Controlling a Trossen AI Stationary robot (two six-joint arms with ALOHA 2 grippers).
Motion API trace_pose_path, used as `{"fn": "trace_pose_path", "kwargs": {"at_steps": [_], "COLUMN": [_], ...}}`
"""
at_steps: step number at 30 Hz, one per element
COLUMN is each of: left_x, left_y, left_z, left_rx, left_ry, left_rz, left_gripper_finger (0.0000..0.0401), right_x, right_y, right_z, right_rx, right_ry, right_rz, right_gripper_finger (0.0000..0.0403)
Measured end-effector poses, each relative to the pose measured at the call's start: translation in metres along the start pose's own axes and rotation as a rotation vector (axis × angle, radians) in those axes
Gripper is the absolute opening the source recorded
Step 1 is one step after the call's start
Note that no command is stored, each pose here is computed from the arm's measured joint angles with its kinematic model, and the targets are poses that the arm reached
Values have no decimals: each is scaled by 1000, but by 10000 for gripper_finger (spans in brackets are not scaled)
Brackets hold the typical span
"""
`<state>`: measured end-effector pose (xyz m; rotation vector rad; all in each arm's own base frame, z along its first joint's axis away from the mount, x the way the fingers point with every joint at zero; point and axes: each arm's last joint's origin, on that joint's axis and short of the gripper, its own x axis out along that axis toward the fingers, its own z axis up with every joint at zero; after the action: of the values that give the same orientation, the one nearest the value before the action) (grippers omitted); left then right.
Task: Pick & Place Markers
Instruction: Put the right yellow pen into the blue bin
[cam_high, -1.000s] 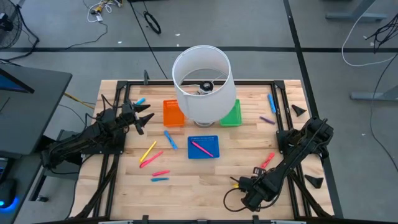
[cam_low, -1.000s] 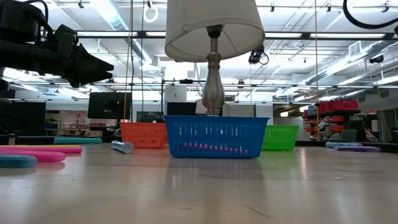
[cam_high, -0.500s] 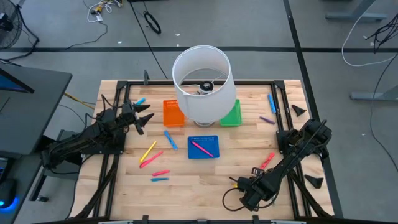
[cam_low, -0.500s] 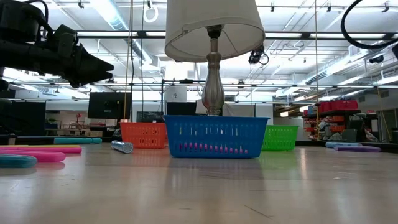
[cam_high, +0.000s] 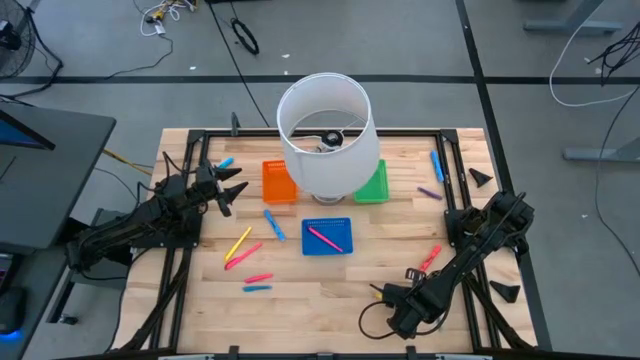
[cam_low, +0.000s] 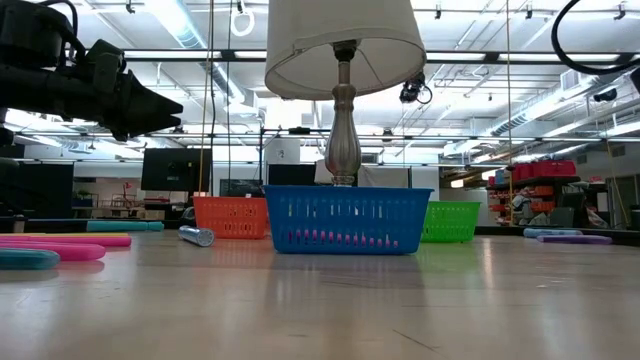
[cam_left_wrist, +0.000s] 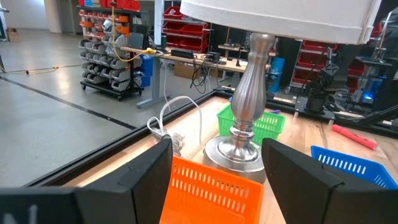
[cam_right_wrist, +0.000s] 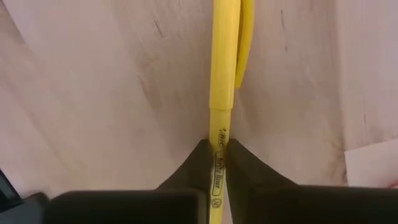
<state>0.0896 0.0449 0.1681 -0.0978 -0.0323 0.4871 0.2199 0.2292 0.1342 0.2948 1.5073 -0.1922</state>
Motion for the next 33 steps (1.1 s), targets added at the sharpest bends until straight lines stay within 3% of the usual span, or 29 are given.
{"fn": "trace_pose_path", "kwargs": {"at_steps": [11,21,33], "left_x": [0,0,0], "left_y": [0,0,0], "left_z": [0,0,0], "left_rx": [0,0,0], "left_ry": [-1,0,0], "left_rz": [0,0,0], "left_gripper_finger": [252,252,252], "right_x": [-7,-47,-92], "right_y": [-3,-5,0], "right_z": [3,8,10], "right_rx": [40,-5,-111], "right_ry": [30,29,86], "right_rz": [17,40,-21], "right_gripper_finger": [19,18,18]}}
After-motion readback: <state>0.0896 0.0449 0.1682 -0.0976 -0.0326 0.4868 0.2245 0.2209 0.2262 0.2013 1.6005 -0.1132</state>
